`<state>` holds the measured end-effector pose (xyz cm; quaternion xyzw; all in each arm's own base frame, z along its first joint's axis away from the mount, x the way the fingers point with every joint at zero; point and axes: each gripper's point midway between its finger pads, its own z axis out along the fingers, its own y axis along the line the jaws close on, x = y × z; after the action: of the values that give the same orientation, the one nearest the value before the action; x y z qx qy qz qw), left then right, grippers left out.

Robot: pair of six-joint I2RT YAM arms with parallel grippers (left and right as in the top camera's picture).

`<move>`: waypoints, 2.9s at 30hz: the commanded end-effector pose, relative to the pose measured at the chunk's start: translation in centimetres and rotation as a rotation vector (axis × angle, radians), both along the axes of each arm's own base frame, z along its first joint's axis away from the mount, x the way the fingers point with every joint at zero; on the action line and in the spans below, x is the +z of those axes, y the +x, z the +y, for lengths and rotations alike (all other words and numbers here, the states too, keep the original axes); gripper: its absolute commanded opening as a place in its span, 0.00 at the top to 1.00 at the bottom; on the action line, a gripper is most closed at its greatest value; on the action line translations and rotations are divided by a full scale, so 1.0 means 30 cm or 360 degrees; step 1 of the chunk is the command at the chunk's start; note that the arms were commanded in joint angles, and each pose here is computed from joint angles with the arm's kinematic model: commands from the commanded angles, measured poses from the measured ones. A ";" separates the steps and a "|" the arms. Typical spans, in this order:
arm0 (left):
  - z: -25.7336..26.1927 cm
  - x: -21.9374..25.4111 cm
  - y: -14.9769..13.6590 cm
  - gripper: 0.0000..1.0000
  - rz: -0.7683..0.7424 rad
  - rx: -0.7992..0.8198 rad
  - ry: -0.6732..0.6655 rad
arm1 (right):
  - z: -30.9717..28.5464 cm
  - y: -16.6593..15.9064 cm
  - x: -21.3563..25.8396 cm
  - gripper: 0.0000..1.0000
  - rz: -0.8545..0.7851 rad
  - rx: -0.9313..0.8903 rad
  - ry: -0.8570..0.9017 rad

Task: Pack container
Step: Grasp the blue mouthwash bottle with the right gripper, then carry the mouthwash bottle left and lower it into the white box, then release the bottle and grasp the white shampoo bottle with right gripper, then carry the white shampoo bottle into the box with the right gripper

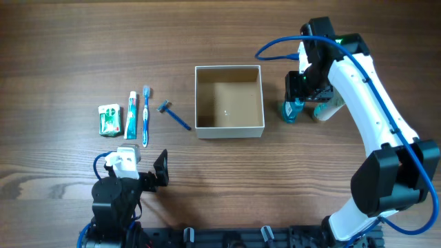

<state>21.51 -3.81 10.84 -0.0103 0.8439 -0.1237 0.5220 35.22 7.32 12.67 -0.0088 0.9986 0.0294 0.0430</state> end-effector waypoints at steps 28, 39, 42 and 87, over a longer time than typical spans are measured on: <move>-0.015 -0.010 -0.004 0.00 0.0009 -0.0034 -0.0026 | 0.096 -0.130 0.373 0.96 -0.0604 0.0185 0.0075; -0.014 -0.010 -0.004 0.00 0.0009 -0.0033 -0.0025 | 0.432 0.019 0.166 0.95 -0.0588 0.0456 0.0157; -0.014 -0.010 -0.004 0.00 0.0009 -0.0033 -0.0025 | 0.443 0.083 0.046 0.94 -0.0525 0.0435 0.0118; -0.015 -0.011 -0.004 0.00 0.0009 -0.0034 -0.0026 | -0.213 -0.053 0.418 0.96 -0.0628 -0.0242 0.0105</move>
<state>21.52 -3.82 10.85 -0.0100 0.8438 -0.1240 0.5221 35.01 -2.04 17.68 0.1042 0.9851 0.0340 0.1324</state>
